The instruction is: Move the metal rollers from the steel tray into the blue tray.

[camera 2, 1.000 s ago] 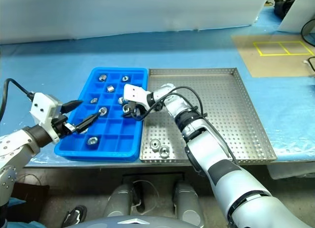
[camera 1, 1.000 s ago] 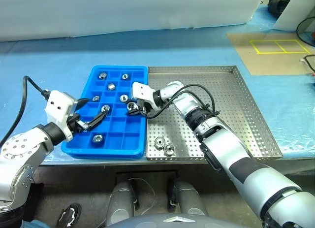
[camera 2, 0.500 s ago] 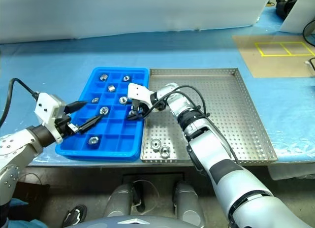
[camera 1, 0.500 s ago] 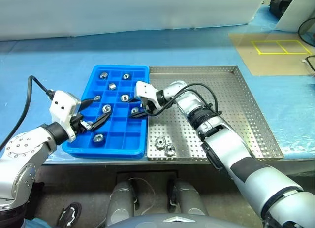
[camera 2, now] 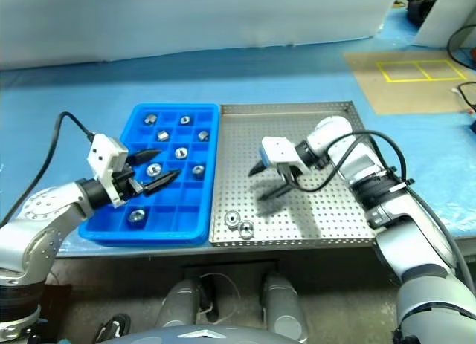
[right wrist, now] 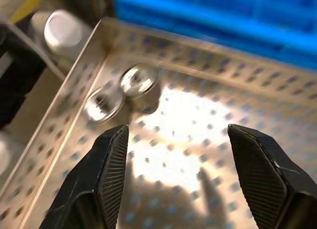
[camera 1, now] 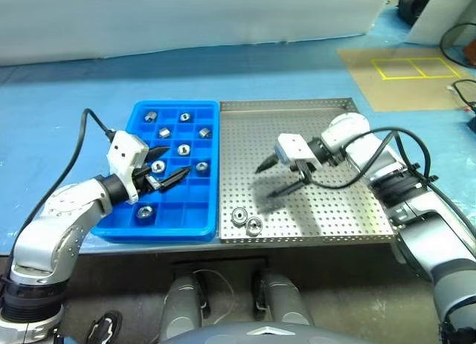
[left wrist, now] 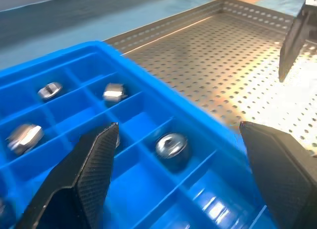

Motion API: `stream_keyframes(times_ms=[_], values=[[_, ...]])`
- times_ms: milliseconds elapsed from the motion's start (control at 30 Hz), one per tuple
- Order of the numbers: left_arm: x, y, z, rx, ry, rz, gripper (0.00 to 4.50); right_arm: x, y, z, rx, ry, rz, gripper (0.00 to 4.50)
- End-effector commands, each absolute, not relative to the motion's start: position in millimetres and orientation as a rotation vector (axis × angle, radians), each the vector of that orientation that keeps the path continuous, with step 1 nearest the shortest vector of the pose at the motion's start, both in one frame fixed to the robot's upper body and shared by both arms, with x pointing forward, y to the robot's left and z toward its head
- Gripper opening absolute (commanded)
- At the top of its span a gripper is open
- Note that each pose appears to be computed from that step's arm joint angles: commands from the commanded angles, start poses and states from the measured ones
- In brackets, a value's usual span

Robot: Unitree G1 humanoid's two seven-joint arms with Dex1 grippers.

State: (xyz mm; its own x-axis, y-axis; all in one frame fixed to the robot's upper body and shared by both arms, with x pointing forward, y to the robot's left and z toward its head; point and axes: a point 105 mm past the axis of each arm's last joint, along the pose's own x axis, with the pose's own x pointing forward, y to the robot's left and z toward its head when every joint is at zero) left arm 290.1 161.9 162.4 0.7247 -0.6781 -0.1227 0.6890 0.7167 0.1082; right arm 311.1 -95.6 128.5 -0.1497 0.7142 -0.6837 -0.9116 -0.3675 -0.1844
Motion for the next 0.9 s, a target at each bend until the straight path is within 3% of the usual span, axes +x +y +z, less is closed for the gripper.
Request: stream_keyframes(times_ms=[33, 433, 900], values=[[291.1, 159.5, 169.4, 0.172, 0.037, -0.773, 4.15, 296.7, -88.7, 125.1, -0.910, 0.298, 1.876, 3.29], [285.8, 165.3, 168.5, 0.182, 0.051, -0.765, 4.15, 281.4, -91.9, 86.3, -0.914, 0.392, 1.944, 3.29], [281.9, 169.6, 163.6, 0.184, 0.075, -0.744, 4.15, 283.5, -65.0, 82.3, -0.886, 0.307, 1.934, 3.29]])
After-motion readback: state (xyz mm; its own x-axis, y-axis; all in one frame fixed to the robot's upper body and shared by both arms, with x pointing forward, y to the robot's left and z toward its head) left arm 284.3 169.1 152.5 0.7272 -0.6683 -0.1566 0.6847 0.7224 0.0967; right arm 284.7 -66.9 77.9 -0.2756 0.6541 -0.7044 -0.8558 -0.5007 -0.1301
